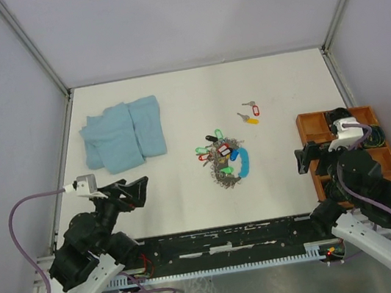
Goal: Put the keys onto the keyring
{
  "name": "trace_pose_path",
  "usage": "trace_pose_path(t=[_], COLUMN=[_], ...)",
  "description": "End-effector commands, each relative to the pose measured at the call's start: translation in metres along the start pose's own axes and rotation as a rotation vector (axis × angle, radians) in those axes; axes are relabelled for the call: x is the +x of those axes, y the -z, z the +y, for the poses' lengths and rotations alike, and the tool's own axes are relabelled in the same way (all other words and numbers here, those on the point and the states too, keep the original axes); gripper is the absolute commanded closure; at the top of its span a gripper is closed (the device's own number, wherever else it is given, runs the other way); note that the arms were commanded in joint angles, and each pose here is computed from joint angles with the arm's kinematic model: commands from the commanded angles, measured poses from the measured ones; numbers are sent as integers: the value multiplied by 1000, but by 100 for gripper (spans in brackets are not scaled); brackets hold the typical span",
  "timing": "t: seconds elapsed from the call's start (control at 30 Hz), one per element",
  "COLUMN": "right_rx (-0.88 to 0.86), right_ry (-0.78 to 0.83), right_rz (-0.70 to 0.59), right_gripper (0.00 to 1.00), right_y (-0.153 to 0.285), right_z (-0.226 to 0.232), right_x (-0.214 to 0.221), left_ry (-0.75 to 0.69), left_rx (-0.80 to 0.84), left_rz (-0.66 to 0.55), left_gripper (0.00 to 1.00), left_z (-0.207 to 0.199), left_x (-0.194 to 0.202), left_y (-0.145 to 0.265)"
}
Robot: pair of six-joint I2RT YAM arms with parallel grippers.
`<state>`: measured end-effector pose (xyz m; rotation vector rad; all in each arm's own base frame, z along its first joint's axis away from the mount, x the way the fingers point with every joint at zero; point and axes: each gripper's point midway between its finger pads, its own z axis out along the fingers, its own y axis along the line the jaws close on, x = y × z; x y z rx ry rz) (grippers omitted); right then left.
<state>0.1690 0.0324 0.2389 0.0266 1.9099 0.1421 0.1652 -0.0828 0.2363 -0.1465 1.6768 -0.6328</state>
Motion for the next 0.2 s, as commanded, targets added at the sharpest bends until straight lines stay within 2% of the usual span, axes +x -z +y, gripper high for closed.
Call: trace_pose_path(t=[0.0, 0.17], right_rx=[15, 10], right_ry=[-10, -6], right_rz=[-25, 8], right_gripper=[0, 0], right_y=[4, -4], right_z=[-4, 2], right_x=[-9, -2], left_ry=[25, 17], left_rx=[-3, -5], left_rz=[-13, -9], left_gripper=[1, 1], left_z=[-2, -2], left_x=[-5, -4], left_y=[-1, -1])
